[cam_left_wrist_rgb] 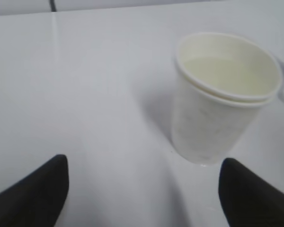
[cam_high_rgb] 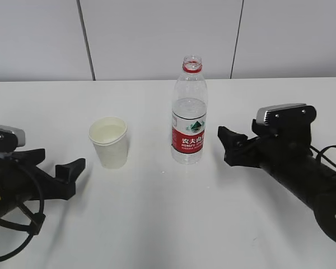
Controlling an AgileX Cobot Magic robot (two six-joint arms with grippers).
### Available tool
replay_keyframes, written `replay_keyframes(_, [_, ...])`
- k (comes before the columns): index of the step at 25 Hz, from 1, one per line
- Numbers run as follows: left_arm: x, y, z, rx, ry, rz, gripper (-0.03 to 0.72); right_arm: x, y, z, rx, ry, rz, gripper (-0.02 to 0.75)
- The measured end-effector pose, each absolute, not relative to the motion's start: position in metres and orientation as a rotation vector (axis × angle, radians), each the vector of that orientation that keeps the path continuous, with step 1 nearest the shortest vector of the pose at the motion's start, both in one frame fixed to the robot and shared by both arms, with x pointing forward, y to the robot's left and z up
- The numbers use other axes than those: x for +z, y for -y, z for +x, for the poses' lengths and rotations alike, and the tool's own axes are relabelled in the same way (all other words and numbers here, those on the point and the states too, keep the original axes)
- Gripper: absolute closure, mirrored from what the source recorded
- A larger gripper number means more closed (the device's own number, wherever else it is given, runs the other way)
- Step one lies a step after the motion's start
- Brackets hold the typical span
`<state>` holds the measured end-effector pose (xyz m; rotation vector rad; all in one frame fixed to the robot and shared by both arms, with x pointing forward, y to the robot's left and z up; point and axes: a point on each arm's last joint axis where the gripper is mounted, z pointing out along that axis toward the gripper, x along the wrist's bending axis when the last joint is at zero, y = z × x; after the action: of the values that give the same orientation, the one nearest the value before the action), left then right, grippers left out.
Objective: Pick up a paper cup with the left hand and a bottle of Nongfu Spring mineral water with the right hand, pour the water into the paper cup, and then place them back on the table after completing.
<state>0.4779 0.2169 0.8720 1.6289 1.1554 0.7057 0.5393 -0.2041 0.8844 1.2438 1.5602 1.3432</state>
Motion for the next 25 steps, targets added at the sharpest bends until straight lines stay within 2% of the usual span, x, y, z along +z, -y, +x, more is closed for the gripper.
replay_keyframes(6, [0.875,-0.249,0.487,0.83,-1.283,1.548,0.102,0.886,0.24,0.547,1.225,-1.431,1.326,0.118])
replay_keyframes(12, [0.874,-0.284,0.496,0.91,-1.391,1.511,0.102,0.885,0.293,0.553,1.111,-1.3,1.409,0.135])
replay_keyframes(18, [0.876,-0.29,0.521,0.84,-1.489,1.653,0.102,0.893,0.312,0.566,1.016,-1.367,1.521,0.144])
replay_keyframes(25, [0.937,-0.296,0.549,0.793,-1.623,1.801,0.103,0.938,0.311,0.588,0.878,-1.559,1.676,0.147])
